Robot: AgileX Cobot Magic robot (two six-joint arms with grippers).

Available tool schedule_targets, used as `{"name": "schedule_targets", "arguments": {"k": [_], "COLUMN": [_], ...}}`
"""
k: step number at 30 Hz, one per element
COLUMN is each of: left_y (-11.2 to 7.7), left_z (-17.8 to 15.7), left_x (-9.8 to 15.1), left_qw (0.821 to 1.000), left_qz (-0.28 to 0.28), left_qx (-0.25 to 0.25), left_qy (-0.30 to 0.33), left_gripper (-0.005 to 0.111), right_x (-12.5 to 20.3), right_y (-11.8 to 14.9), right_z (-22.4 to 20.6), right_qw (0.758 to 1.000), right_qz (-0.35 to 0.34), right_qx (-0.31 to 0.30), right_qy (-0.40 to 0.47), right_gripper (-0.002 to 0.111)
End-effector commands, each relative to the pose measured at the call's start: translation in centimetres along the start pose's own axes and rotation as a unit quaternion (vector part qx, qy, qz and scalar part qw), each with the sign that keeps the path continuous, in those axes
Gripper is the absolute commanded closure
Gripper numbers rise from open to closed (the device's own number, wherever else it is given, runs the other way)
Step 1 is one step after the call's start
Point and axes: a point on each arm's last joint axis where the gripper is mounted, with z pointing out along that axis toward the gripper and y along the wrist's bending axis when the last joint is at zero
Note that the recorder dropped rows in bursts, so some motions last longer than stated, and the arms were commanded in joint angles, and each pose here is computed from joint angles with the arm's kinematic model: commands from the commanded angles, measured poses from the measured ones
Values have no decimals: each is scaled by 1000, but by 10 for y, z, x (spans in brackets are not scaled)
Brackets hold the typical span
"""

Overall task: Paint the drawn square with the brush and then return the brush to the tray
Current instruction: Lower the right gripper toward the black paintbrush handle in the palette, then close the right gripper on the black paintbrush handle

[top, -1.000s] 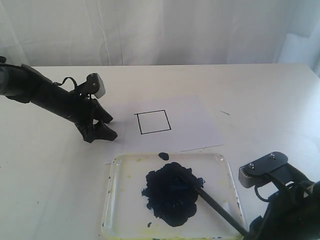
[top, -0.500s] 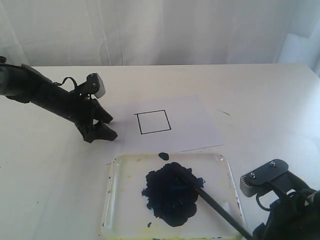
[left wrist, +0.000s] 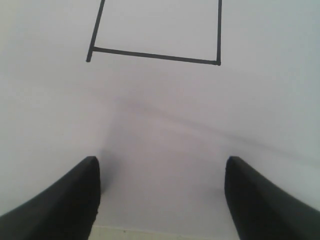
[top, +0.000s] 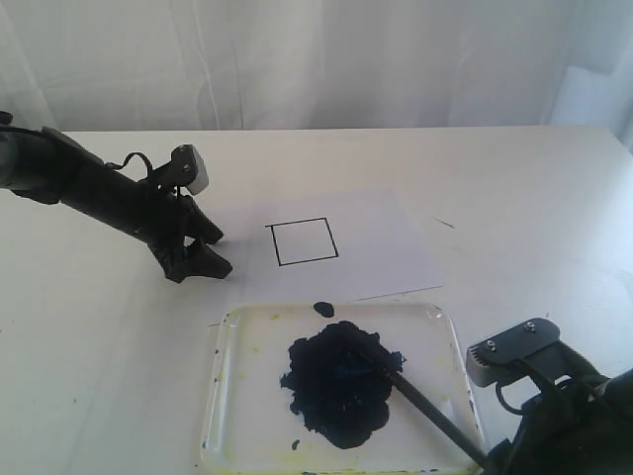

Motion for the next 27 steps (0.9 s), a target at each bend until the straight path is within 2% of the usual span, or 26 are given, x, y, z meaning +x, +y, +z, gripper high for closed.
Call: {"name": "schedule_targets", "arguments": {"k": [1, 8, 14, 19, 27], "left_y": [-4, -4, -4, -4, -4], "left_z": [8, 8, 8, 8, 8], "left_x": [9, 9, 9, 9, 9], "left_qw": [1000, 1000, 1000, 1000, 1000], "left_qz": [-6, -6, -6, -6, -6], "left_qx": [23, 23, 23, 23, 23], "left_qy": [11, 11, 11, 11, 11], "left_gripper": [34, 34, 34, 34, 34], "right_x": [1, 1, 2, 1, -2], "right_y": [0, 1, 1, 1, 3], "right_z": [2, 2, 2, 1, -1], "right_qw": [1000, 1000, 1000, 1000, 1000], "right_qz": [-1, -21, -20, -21, -23], "right_qx": [1, -2, -6, -4, -17], "right_qy": [-2, 1, 4, 1, 8], "right_gripper": [56, 58, 78, 87, 88]}}
